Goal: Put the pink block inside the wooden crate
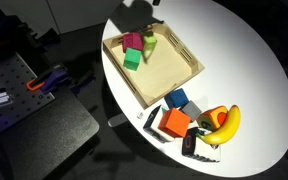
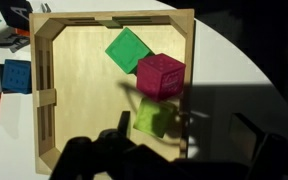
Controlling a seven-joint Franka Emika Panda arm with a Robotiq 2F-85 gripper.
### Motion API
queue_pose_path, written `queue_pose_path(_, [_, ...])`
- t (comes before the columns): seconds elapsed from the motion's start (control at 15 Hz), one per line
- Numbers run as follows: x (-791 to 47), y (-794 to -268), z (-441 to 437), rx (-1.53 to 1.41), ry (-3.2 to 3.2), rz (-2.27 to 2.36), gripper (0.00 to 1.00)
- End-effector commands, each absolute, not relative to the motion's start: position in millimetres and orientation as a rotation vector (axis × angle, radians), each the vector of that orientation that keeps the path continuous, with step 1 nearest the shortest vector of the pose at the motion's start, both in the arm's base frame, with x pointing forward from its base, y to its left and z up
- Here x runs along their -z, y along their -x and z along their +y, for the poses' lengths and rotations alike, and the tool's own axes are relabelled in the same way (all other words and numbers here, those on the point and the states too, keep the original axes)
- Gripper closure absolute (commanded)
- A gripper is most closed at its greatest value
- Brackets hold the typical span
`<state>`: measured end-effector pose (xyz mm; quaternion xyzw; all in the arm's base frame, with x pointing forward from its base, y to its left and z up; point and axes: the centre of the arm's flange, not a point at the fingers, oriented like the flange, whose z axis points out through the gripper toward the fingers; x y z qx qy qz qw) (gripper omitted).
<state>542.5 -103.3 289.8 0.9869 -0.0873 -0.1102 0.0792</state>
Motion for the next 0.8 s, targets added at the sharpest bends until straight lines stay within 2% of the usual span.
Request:
queue_pose_path(0.0, [-318.3,-521.8,-90.7,0.299,-3.022,-0.19,0.0])
queue_pose_path(0.4, [-342.2,-501.0,-67.0,0.394,-3.105,0.001,0.0])
queue_pose_path(0.73, [-351.1,-488.1,-58.0,0.314,-3.108,0.037,0.0])
